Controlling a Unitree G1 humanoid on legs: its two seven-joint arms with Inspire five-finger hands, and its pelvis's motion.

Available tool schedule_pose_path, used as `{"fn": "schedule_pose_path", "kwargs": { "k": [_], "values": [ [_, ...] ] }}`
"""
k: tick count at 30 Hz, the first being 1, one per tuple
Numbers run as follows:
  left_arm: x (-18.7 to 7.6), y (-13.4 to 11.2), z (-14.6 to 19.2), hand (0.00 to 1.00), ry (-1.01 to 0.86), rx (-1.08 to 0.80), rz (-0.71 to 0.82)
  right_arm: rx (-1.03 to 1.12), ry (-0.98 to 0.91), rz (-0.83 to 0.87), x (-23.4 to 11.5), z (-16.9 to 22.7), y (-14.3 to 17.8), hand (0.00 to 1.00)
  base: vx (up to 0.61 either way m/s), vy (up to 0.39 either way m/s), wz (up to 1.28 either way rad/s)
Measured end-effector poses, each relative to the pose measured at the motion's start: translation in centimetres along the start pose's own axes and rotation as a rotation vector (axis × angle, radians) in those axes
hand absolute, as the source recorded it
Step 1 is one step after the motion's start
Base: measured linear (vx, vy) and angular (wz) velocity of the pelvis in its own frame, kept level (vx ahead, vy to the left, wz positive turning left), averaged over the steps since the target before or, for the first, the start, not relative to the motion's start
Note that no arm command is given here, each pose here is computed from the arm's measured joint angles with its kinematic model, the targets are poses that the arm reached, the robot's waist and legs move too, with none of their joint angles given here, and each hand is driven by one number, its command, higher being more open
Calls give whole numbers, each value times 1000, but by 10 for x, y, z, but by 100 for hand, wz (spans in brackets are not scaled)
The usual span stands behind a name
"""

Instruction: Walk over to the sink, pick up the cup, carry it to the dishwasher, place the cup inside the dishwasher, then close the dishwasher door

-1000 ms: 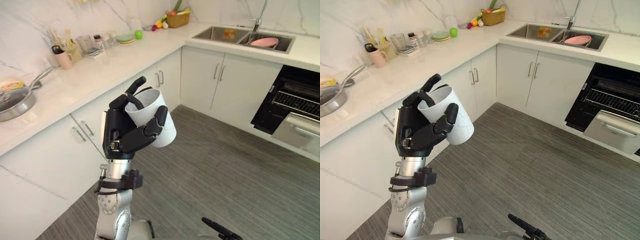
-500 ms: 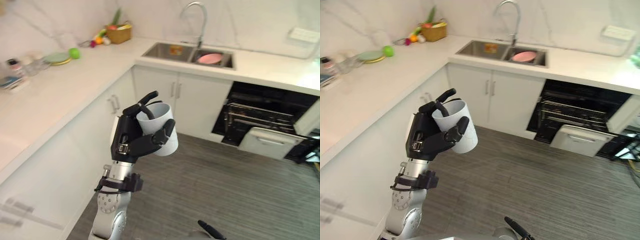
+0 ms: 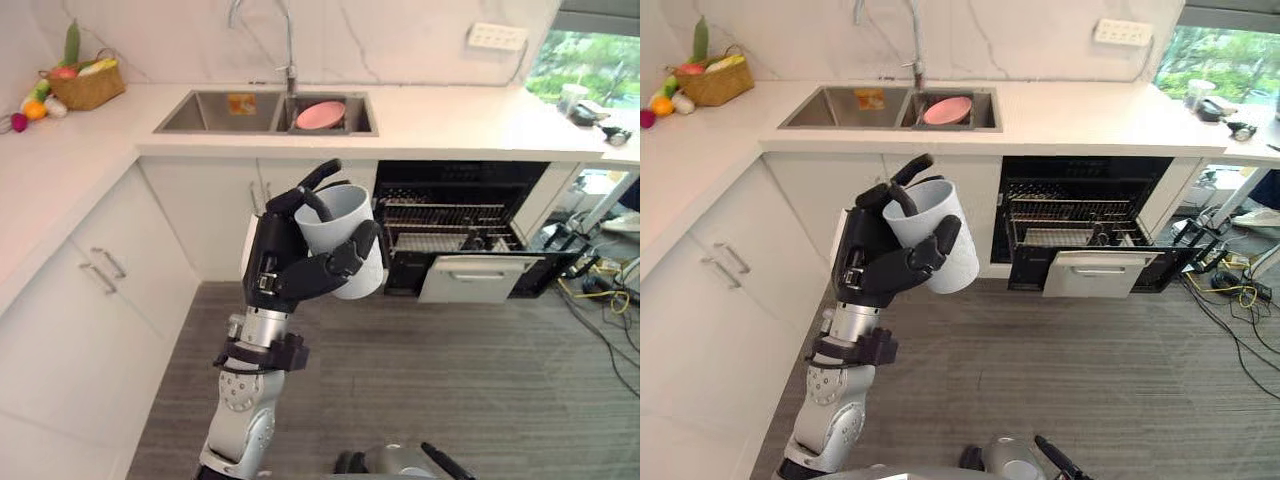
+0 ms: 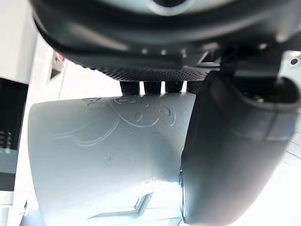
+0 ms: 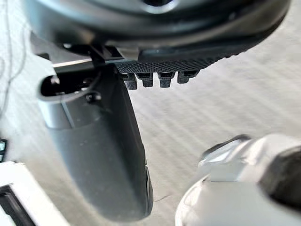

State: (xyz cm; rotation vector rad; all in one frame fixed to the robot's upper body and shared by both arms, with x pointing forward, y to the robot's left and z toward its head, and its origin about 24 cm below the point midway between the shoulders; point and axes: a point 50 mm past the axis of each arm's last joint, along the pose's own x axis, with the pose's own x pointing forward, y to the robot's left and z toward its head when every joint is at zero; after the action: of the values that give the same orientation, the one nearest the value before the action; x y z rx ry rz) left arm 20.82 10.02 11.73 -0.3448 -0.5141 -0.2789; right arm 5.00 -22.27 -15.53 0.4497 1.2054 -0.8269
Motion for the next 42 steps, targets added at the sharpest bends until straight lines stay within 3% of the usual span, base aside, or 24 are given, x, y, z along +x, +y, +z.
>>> {"fn": "schedule_pose_path", "kwargs": {
  "k": [5,11,16,18,20,22,27,29,31,36,42],
  "values": [
    [-3,16,8,0,-45,48,61,-54,-95,-56,3,20,9,100,401,24,-80],
    [-8,27,9,0,-40,90,179,83,-540,-49,-31,105,48,100,426,216,-81],
    [-7,32,12,0,-49,116,157,183,-917,96,-90,161,73,100,352,229,-10],
    [-8,41,16,0,-57,153,166,144,-978,122,-96,161,77,100,258,194,-37],
    [-11,64,30,0,-108,200,244,199,-1142,331,-103,154,62,100,238,156,-34],
    [-12,75,40,0,-152,245,278,199,-1234,388,-115,153,54,100,233,93,0],
    [-6,63,31,0,-114,206,216,164,-1523,643,-195,170,77,100,294,-24,0],
    [-9,51,20,0,-71,170,198,56,-1533,721,-203,168,95,100,283,-92,-8],
    [-8,41,16,0,-62,173,146,-64,-1428,729,-189,163,105,100,183,-71,-2],
    [-21,57,25,0,-86,232,206,-51,-1309,807,-161,153,69,100,82,4,-22],
    [-37,56,23,0,-51,298,203,-122,-1477,1007,-197,173,70,100,52,41,-43]
  ]
}}
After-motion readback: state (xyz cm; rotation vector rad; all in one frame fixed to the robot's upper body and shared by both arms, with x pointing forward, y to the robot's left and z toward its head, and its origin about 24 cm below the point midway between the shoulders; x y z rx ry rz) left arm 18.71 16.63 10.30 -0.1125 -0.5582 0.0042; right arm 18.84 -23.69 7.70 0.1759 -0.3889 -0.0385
